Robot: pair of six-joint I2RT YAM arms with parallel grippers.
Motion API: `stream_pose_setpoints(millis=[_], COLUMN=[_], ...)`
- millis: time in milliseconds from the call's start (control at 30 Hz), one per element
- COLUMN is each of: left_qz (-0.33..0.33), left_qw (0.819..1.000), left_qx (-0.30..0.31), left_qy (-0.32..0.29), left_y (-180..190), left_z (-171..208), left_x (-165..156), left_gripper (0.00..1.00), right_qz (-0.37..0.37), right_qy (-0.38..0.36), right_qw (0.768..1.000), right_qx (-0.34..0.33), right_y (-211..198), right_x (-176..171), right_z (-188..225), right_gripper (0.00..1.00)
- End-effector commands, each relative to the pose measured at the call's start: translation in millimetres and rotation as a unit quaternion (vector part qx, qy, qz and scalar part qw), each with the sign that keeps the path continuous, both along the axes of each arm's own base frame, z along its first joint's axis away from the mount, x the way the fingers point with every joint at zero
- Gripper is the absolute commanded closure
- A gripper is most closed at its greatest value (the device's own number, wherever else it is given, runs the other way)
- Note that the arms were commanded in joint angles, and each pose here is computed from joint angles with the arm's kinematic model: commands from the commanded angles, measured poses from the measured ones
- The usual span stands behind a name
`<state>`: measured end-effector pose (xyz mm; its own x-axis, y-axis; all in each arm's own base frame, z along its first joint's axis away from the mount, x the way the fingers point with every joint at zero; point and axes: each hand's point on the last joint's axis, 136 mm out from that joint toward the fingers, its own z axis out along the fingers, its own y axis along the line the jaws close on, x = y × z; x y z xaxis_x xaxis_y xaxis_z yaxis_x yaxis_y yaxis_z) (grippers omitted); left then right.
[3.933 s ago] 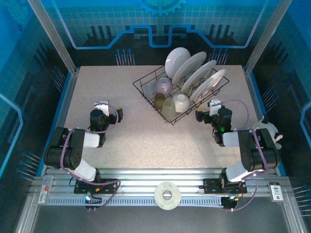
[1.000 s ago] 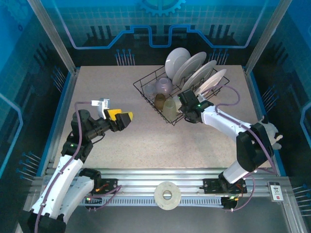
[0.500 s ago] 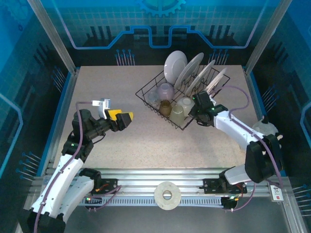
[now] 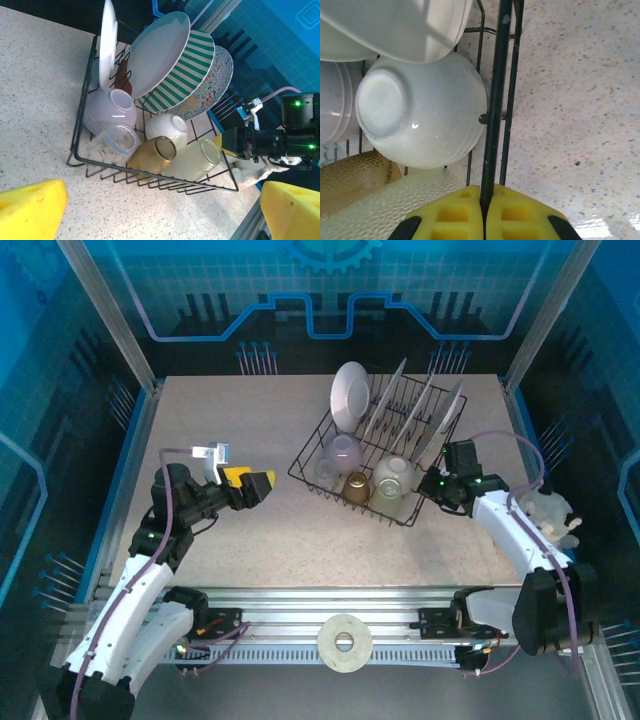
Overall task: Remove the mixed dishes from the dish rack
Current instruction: Rotate the dish rack at the center of the table.
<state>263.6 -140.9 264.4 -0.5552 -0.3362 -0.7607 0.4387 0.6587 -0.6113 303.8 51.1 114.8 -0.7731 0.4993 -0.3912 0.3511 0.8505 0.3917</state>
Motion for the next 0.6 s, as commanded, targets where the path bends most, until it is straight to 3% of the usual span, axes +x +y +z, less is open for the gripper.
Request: stream_pose_setpoints(millis=[0, 200, 433, 567], left_qz=[-0.002, 0.0, 0.003, 0.004], left_qw=[1.0, 1.0, 1.0, 1.0], left_qx=[0.001, -0.001, 0.002, -0.001], left_qy=[-0.006, -0.004, -0.007, -0.008], left_y=[-1.7, -1.5, -0.1, -0.4], left_z=[6.7, 6.5, 7.5, 8.4], left_x=[-0.6, -0.2, -1.4, 0.8], left_gripper=[0.01, 0.01, 0.01, 0.01], right_qz=[0.055, 0.052, 0.022, 0.018], right_qy=[0.017, 0.011, -0.037, -0.054], right_qw=[0.998, 0.998, 0.999, 0.998], right_qx=[0.012, 0.037, -0.022, -0.022], right_y=[-5.4, -13.1, -34.5, -34.7], right_x=[-15.1, -0.5, 5.2, 8.5], right_z=[-5.6, -2.0, 28.3, 55.8], right_gripper=[1.0, 1.0, 1.0, 0.96])
